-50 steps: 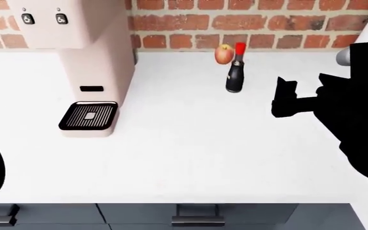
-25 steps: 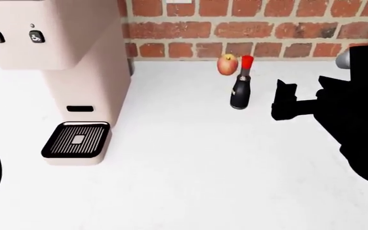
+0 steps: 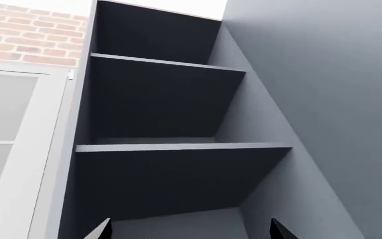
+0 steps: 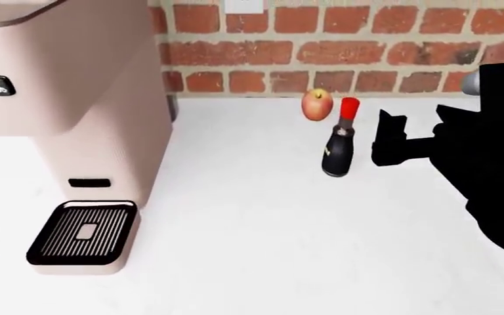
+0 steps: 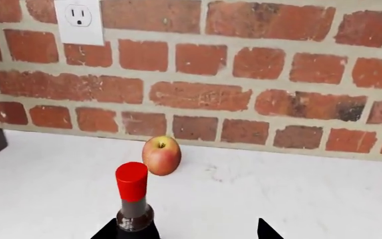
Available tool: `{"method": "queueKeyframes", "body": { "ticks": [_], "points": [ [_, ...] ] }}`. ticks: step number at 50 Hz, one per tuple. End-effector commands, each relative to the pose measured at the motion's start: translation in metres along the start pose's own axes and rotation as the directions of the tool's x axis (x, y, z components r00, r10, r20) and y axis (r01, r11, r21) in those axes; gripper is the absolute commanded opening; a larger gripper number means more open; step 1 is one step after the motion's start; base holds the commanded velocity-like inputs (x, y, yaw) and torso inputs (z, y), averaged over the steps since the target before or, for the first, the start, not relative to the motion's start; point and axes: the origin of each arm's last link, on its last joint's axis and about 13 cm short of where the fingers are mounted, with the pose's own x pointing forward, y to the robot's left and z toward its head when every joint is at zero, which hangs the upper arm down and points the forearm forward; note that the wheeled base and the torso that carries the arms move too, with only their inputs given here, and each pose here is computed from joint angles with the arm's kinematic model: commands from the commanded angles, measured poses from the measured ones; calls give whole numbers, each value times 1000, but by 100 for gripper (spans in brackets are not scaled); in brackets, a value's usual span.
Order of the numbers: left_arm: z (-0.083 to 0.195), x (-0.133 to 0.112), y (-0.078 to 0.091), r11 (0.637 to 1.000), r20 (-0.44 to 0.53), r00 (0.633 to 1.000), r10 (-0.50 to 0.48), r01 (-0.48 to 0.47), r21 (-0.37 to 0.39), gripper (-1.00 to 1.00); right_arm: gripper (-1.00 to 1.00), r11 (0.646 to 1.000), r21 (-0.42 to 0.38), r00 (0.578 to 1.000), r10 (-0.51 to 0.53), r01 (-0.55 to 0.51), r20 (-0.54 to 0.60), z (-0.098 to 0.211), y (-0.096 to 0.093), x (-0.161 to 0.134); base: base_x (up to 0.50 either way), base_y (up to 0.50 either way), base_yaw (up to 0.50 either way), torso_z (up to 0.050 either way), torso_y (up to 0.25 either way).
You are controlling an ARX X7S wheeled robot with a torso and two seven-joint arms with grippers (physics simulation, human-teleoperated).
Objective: Pick the condiment bottle from the counter and place it in the cabinet.
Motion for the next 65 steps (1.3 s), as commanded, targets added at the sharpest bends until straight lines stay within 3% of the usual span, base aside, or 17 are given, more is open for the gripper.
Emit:
{"method": "queueKeyframes", "body": {
  "ticks": [1, 29, 36, 42, 47, 57, 65],
  "points": [
    [1, 0, 1, 1000, 1, 1000, -1, 1, 5, 100, 100, 1000, -3, 1000, 2, -2, 0, 1, 1, 0, 242, 0, 0, 14, 16],
    [3, -2, 0, 1000, 1, 1000, 0, 0, 2, 100, 100, 1000, -8, 1000, 2, -2, -2, 5, 1, 0, 140, 9, 0, 15, 15],
    [3, -2, -1, 1000, -2, 1000, -5, 5, 0, 100, 100, 981, 140, 969, 163, -138, -188, 4, 8, -5, 0, 0, 0, 15, 15],
    [-1, -2, -3, 1000, -10, 1000, -4, 3, -7, 100, 100, 967, 146, 925, 245, -210, -291, 23, 5, -5, 0, 0, 0, 14, 15],
    [-5, 0, -3, 1000, -18, 1000, 1, -1, -14, 100, 100, 967, 163, 925, 237, -195, -298, 31, 1, 5, 0, 0, 0, 14, 16],
    [-10, 1, -3, 1000, -35, 999, 2, -3, -17, 100, 100, 962, 249, 945, 177, -107, -277, 8, 1, 13, 0, 0, 0, 14, 16],
    [-12, 2, -4, 1000, -45, 999, -1, 1, -16, 100, 100, 961, 261, 945, 169, -94, -281, -8, 3, 12, 0, 0, 0, 14, 16]
  ]
}}
